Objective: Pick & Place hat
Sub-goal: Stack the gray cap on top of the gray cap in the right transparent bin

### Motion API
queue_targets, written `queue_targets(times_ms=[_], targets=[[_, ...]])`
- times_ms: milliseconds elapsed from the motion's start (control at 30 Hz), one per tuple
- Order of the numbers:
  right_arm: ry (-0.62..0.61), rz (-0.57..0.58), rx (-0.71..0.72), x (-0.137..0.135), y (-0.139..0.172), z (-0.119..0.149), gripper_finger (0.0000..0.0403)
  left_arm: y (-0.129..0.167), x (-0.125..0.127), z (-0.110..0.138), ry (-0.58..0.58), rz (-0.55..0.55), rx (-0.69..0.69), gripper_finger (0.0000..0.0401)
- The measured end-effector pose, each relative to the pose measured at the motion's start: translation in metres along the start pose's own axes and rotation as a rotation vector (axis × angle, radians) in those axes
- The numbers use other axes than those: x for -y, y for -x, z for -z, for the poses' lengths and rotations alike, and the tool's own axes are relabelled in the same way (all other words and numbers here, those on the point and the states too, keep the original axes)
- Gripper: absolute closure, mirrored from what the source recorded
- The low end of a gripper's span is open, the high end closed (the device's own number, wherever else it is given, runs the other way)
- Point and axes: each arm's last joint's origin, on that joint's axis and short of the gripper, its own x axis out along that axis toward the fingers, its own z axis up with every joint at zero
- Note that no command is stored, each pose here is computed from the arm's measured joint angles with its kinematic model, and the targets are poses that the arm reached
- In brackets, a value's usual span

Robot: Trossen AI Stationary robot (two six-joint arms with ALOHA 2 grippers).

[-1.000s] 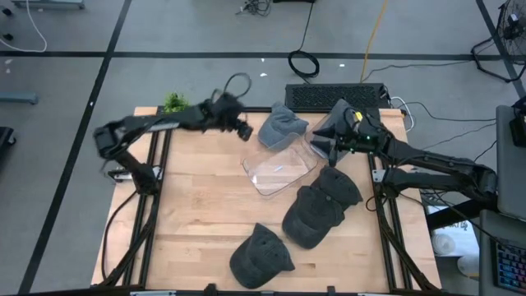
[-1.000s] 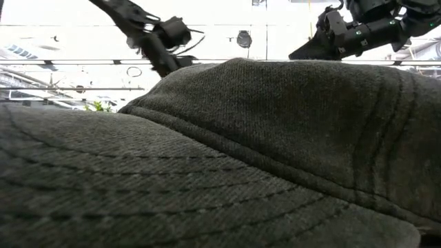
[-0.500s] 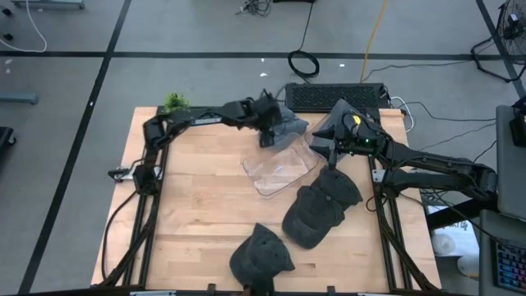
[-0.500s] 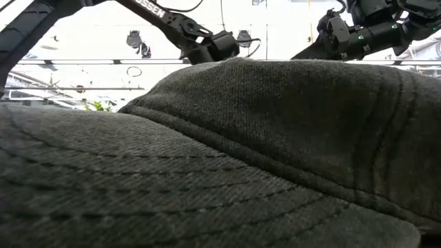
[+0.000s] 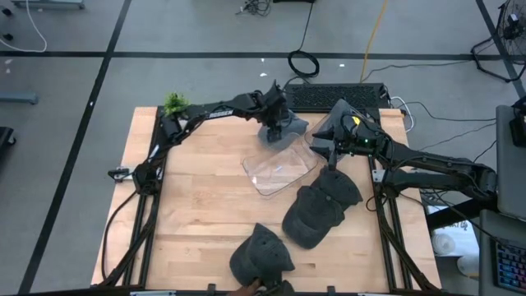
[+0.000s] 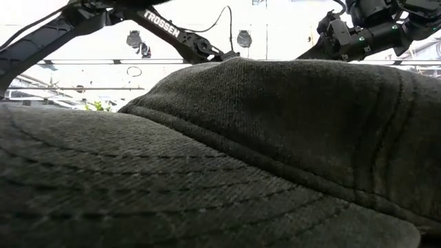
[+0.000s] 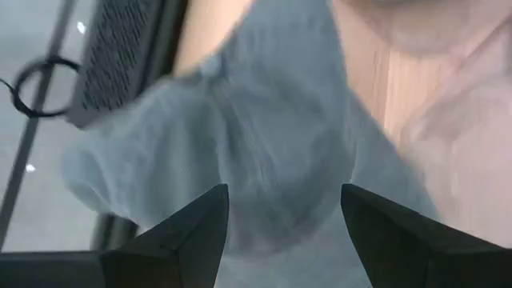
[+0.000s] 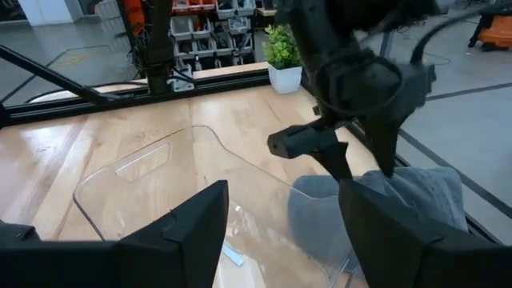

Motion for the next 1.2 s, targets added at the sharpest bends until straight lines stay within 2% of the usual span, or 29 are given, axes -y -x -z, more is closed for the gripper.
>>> queue_targets(times_ms=[200, 333, 400, 500, 700, 733, 833, 967, 1067, 1200], targets=[[0.003, 0.0, -0.001, 0.0, 0.0, 0.0, 0.0179, -0.013, 0.003, 0.008, -0.015, 0.022, -0.062, 0.0148], [0.003, 0.0, -0.002, 0.0, 0.0, 0.0, 0.0179, -0.013, 0.002, 0.009, -0.038, 0.032, -0.059, 0.0151], [0.003, 0.0, -0.003, 0.0, 0.0, 0.0, 0.0179, -0.013, 0.002, 0.007, -0.044, 0.042, -0.041, 0.0165], [0.003, 0.0, -0.006, 0.0, 0.0, 0.001, 0.018, -0.013, 0.003, 0.007, -0.044, 0.059, -0.035, 0.0211], [0.005, 0.001, -0.015, 0.0, 0.0, 0.002, 0.0181, -0.016, 0.002, 0.01, -0.041, 0.023, -0.053, 0.0371], [0.004, 0.001, -0.018, 0.0, 0.0, 0.002, 0.0181, -0.016, 0.001, 0.011, -0.028, 0.011, -0.06, 0.0384], [0.006, 0.002, -0.025, 0.0, 0.0, 0.003, 0.0181, -0.015, 0.0, 0.015, -0.017, 0.015, -0.096, 0.0387], [0.006, 0.003, -0.027, 0.0, 0.0, 0.003, 0.0181, -0.007, 0.003, 0.018, -0.026, -0.051, -0.189, 0.0394], [0.006, 0.003, -0.026, 0.0, 0.0, 0.003, 0.0181, 0.006, 0.01, 0.015, -0.066, -0.115, -0.236, 0.0396], [0.005, 0.004, -0.025, 0.0, 0.0, 0.003, 0.0181, 0.036, 0.016, 0.003, -0.113, -0.228, -0.224, 0.0397]])
